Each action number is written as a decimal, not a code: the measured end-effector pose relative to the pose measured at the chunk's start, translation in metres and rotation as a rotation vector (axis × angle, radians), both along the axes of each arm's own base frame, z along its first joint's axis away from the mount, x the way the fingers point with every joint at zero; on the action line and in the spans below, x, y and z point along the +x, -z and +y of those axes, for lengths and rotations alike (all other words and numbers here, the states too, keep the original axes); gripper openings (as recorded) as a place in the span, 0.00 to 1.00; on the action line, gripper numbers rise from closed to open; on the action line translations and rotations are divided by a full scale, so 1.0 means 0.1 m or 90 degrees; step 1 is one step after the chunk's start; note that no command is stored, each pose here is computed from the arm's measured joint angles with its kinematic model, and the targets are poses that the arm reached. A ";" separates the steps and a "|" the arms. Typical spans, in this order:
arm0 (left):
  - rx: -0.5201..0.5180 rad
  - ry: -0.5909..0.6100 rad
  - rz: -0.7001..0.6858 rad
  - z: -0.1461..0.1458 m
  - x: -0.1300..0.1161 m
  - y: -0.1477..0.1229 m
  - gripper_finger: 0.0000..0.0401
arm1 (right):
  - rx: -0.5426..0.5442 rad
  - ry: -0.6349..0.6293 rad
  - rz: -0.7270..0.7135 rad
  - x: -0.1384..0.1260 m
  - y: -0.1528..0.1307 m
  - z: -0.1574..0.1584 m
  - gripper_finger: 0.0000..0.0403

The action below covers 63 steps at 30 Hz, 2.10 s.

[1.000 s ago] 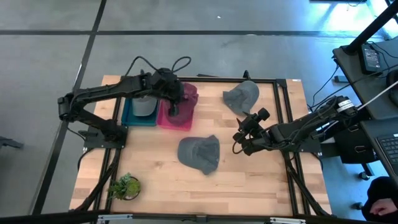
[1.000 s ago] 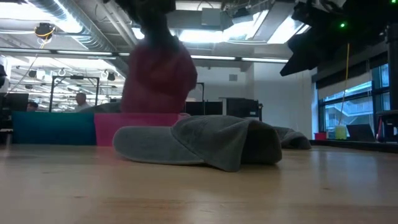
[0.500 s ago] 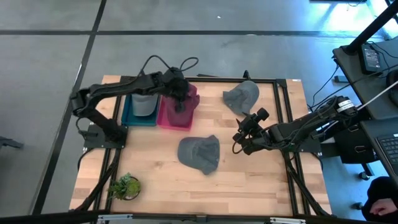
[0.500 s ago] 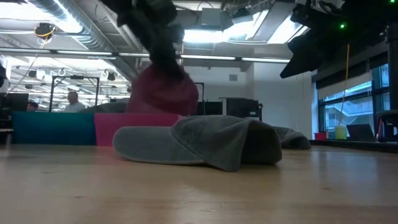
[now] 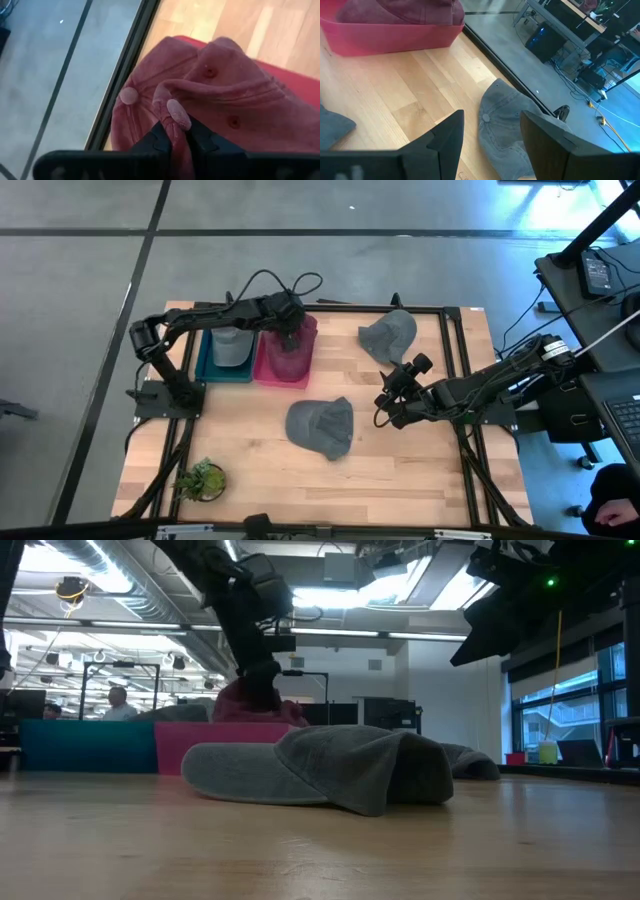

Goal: Pick & Place hat
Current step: Put the red cap into the pink bin, then put the bottom blue cap into the blue bin

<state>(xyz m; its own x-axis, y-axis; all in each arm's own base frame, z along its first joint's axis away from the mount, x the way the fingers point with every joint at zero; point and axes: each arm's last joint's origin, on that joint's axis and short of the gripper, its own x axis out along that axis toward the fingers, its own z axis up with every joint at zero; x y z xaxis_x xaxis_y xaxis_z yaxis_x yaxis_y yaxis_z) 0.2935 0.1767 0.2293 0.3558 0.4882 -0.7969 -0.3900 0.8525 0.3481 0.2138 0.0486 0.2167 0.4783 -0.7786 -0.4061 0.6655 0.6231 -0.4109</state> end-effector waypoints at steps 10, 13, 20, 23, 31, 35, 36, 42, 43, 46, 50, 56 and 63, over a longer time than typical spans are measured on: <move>0.007 -0.024 0.010 0.01 -0.02 0.01 0.11 | 0.001 0.000 0.000 0.00 0.00 0.00 0.48; 0.008 -0.025 0.009 0.01 -0.01 0.01 0.19 | 0.006 -0.003 0.002 0.00 0.00 0.00 0.48; 0.020 -0.008 0.019 0.00 -0.02 -0.01 0.40 | 0.016 -0.008 0.005 0.00 0.00 0.01 0.48; -0.014 0.016 -0.009 -0.01 -0.04 -0.05 0.45 | 0.035 -0.011 0.011 0.01 0.01 -0.01 0.48; -0.045 0.044 -0.095 -0.02 -0.17 -0.32 0.45 | 0.067 -0.006 0.020 0.03 0.02 -0.07 0.48; -0.046 0.046 -0.140 -0.07 -0.24 -0.48 0.45 | 0.094 -0.013 0.026 0.04 0.03 -0.08 0.48; -0.057 0.057 -0.159 -0.09 -0.26 -0.52 0.45 | 0.099 -0.014 0.026 0.04 0.03 -0.08 0.48; -0.202 0.184 -0.280 -0.39 -0.18 -0.69 0.45 | 0.133 -0.022 -0.004 0.09 0.02 -0.09 0.48; -0.211 0.205 -0.279 -0.47 -0.14 -0.69 0.45 | 0.137 -0.025 -0.008 0.10 0.02 -0.09 0.48; -0.234 0.251 -0.278 -0.72 -0.03 -0.69 0.45 | 0.165 -0.045 -0.007 0.12 0.02 -0.08 0.48; -0.235 0.332 -0.299 -1.08 0.14 -0.72 0.45 | 0.264 -0.107 -0.018 0.18 0.01 -0.03 0.48; -0.243 0.428 -0.314 -1.52 0.32 -0.68 0.45 | 0.328 -0.198 -0.010 0.25 0.01 0.04 0.48; -0.258 0.508 -0.284 -1.89 0.68 -0.26 0.44 | 0.363 -0.231 0.065 0.17 0.07 0.14 0.48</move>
